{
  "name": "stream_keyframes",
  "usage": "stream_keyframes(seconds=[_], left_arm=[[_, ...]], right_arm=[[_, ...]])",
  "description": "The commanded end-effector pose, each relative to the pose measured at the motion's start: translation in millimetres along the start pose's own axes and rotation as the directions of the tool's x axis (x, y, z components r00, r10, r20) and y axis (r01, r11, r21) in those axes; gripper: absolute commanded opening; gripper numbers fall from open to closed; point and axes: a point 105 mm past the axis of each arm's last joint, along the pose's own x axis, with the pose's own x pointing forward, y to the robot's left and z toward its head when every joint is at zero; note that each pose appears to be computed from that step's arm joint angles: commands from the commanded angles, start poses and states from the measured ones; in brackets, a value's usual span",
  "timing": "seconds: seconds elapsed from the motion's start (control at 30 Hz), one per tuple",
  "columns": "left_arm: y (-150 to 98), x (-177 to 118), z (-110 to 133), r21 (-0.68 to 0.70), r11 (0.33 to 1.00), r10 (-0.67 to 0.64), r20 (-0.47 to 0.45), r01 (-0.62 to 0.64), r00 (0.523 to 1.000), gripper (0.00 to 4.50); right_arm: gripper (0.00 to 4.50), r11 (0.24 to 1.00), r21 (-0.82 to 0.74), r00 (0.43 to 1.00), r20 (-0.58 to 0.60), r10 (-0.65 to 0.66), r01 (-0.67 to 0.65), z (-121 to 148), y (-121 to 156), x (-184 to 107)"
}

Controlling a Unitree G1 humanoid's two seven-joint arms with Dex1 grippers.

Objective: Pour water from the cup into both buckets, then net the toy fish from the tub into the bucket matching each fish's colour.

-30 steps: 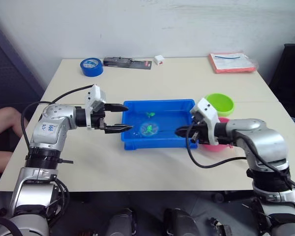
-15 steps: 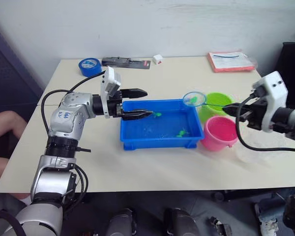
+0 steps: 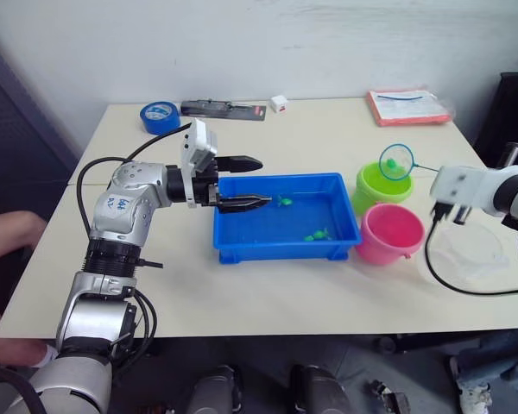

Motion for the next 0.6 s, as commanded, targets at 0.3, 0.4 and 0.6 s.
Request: stream_keyframes(seconds=[0.3, 0.4, 0.6], left_arm=[[-1.2, -4.2, 5.2, 0.042, 0.999, 0.007, -0.003, -0.007, 1.0, 4.5], [-1.1, -4.0, 5.1, 0.045, 0.999, 0.007, -0.004, -0.007, 1.0, 4.5], [-1.2, -9.7, -3.8, 0.05, 0.999, 0.003, -0.053, 0.0, 0.999, 4.5]], right_arm=[[0.8, 0.931, -0.365, 0.995, 0.102, 0.012, 0.026, 0.5, -12.6, 1.6], [0.8, 0.931, -0.36, 0.994, 0.107, -0.023, 0.06, -0.7, -21.1, 0.9], [0.8, 0.983, 0.157, 0.985, 0.132, -0.116, 0.094, -1.1, -43.0, -3.0]])
